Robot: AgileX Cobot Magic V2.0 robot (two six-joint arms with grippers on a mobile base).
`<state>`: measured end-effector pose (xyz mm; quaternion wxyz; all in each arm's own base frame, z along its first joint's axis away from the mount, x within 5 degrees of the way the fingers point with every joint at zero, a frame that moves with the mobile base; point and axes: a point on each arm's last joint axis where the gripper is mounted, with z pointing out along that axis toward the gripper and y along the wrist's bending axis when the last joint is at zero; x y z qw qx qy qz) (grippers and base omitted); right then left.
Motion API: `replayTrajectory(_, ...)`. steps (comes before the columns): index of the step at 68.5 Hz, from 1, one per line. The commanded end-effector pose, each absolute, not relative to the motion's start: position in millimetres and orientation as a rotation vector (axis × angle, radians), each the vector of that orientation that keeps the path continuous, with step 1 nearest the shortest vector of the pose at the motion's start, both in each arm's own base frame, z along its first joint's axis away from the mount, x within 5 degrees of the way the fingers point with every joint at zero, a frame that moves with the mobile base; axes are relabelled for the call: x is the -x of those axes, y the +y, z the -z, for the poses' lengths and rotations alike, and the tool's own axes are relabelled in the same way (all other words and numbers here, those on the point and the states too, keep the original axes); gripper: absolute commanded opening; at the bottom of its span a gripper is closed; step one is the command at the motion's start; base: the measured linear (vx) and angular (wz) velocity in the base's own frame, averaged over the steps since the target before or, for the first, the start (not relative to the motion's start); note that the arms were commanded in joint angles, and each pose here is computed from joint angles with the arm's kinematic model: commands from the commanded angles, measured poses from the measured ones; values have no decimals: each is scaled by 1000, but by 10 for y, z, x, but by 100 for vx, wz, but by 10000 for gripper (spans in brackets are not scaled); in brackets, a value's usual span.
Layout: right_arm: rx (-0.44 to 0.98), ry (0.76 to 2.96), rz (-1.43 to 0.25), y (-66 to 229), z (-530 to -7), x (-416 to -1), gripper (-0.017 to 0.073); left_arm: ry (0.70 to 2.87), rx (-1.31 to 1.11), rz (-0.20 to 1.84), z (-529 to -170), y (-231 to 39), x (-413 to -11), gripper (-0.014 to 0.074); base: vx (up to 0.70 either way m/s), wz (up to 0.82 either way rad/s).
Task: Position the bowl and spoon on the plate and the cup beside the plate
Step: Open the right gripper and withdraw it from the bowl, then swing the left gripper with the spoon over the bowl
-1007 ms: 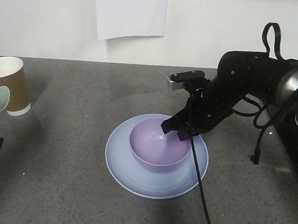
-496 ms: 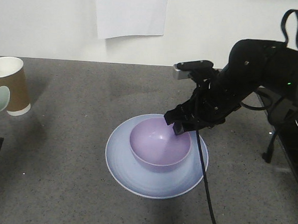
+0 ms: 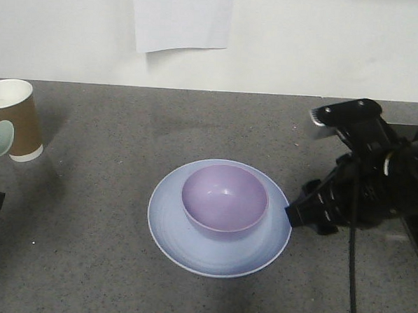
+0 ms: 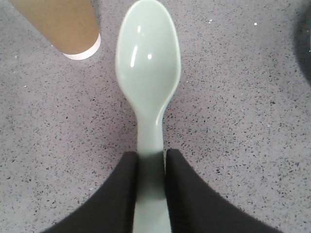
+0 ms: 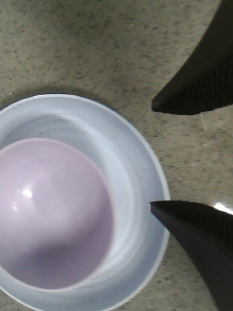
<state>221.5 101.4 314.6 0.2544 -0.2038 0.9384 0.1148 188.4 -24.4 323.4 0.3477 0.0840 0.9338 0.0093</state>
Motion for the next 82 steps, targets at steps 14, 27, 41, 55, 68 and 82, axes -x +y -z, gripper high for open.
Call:
replayTrajectory(14, 537, 2414, -314, 833, -3263, -1795, 344, 2326, -206, 1, -3376, -261, -1896, 93, 0, 0)
replayTrajectory(27, 539, 2409, -310, 788, -3228, -1688, 321, 2324, -206, 0, -3377, -261, -1897, 93, 0, 0)
replayTrajectory(41, 540, 2392, -311, 768, -3264, -1637, 304, 2305, -266, -23, -3388, -263, -1905, 93, 0, 0)
replayTrajectory(55, 541, 2395, -310, 768, -3262, -1638, 302, 2285, -383, 17, -3390, -334, -1897, 93, 0, 0)
replayTrajectory(68, 541, 2397, -311, 769, -3260, -1636, 302, 2224, -556, 69, -3403, -507, -1883, 93, 0, 0)
replayTrajectory(82, 541, 2397, -313, 769, -3260, -1636, 302, 2210, -726, 90, -3488, -743, -2005, 93, 0, 0)
